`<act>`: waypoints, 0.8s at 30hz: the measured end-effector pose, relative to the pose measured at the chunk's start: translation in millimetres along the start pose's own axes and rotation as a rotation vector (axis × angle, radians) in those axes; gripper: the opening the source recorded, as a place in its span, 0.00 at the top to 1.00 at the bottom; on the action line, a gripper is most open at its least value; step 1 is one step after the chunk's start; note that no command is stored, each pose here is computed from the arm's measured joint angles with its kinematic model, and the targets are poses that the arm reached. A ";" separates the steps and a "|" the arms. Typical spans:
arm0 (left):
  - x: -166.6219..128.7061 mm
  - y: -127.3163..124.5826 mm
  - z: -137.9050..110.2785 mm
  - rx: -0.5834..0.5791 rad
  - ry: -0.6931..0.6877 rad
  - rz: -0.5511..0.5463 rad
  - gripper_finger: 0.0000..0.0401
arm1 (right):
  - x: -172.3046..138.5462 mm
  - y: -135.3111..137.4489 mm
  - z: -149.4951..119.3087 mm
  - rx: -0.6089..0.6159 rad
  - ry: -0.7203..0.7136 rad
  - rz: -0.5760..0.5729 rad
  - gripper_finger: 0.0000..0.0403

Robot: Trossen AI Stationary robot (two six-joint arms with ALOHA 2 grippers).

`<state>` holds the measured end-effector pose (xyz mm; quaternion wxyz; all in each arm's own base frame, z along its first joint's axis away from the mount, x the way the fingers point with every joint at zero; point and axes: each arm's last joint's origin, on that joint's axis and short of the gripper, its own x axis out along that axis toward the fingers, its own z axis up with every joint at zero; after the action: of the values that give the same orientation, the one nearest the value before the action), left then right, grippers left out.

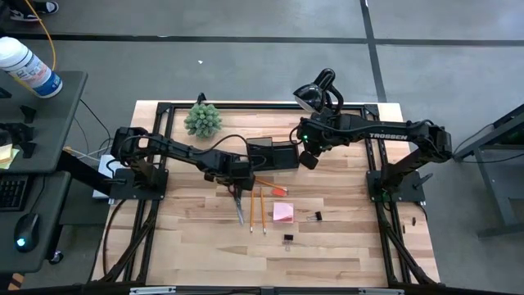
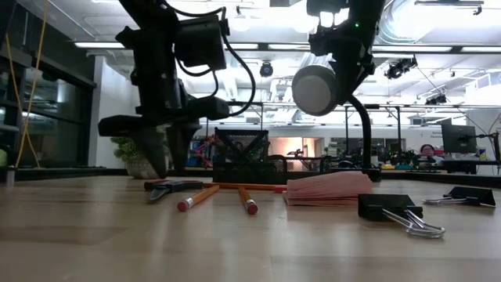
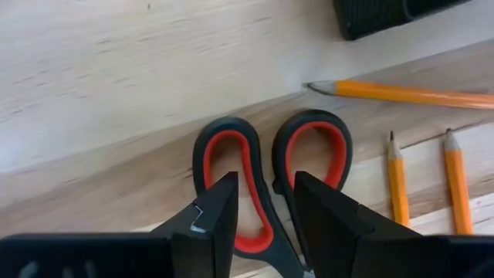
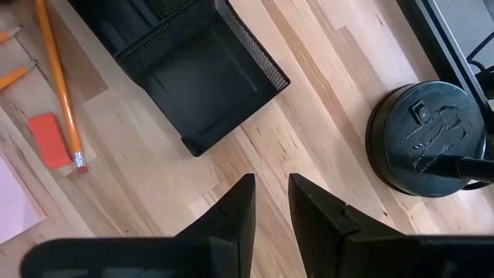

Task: Pick and place office supplies into organizer
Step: Put the scissors into the desk organizer

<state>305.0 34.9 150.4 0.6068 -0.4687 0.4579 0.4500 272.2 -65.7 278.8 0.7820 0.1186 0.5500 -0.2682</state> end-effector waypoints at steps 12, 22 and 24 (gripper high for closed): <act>0.0 -0.8 0.3 0.007 -0.005 -0.008 0.64 | 0.0 0.0 0.1 0.002 -0.001 0.000 0.82; 8.5 -1.8 -0.5 -0.029 0.006 0.007 0.43 | 0.0 0.1 0.3 0.002 -0.003 0.001 0.82; 9.2 -2.3 -0.5 -0.031 0.008 0.003 0.41 | 0.0 0.1 0.3 0.002 -0.003 0.001 0.82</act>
<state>308.7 35.1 141.8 0.5970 -0.4793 0.4540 0.4559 272.5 -65.7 278.9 0.7827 0.1194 0.5486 -0.2687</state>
